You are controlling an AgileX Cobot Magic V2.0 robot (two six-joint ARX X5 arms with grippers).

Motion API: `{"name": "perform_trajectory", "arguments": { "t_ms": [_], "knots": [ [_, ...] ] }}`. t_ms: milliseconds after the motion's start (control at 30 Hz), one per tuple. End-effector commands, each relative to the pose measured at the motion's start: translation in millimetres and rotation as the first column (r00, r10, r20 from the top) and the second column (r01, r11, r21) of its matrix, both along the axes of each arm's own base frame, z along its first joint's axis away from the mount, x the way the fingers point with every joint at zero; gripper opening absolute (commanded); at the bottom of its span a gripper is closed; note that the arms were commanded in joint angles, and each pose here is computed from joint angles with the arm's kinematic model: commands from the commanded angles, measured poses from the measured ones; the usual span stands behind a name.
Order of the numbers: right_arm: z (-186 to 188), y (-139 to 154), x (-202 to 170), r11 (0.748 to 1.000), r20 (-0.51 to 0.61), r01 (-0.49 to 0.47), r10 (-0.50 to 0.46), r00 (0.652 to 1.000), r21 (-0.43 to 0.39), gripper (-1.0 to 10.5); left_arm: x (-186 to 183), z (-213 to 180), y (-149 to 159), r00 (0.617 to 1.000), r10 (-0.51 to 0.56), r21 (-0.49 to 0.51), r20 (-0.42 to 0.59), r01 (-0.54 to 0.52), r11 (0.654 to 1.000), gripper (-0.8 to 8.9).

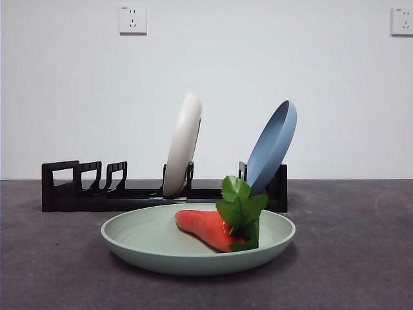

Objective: Take the green plate from the plate rack,put the plate on the table,take the carrot from the table,put the carrot in the plate

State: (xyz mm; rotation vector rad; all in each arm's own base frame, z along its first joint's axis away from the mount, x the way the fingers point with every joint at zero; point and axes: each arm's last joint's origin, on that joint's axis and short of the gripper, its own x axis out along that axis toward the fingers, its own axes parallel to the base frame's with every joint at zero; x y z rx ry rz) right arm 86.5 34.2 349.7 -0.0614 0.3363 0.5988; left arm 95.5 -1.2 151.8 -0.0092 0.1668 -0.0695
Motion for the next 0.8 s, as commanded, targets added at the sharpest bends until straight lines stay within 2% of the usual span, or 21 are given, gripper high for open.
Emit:
{"name": "perform_trajectory", "arguments": {
  "t_ms": [33, 167, 333, 567, 800],
  "knots": [
    [-20.6, -8.7, 1.5, 0.996, 0.083, 0.089, -0.089, 0.993, 0.008, 0.0, 0.6, -4.1, 0.3, 1.000, 0.003, -0.006, -0.008, -0.003, 1.000, -0.03],
    [-58.7, -16.0, 2.2, 0.981, 0.191, 0.173, -0.186, 0.964, 0.081, 0.0, 0.6, -4.1, 0.3, 1.000, 0.003, -0.006, -0.008, -0.003, 1.000, -0.03],
    [-109.7, -18.6, 5.2, 0.961, 0.249, 0.233, -0.264, 0.932, 0.148, 0.0, 0.6, -4.1, 0.3, 1.000, 0.003, -0.006, -0.008, -0.003, 1.000, -0.03],
    [-165.1, -21.6, 6.8, 0.917, 0.207, 0.343, -0.383, 0.900, 0.204, 0.0, 0.6, -4.1, 0.3, 1.000, 0.003, -0.006, -0.008, -0.003, 1.000, -0.03],
    [-192.0, -21.3, 9.1, 0.915, 0.160, 0.353, -0.385, 0.909, 0.195, 0.0, 0.6, -4.1, 0.3, 1.000, 0.004, -0.006, -0.008, -0.004, 1.000, -0.03]
  ]
}}
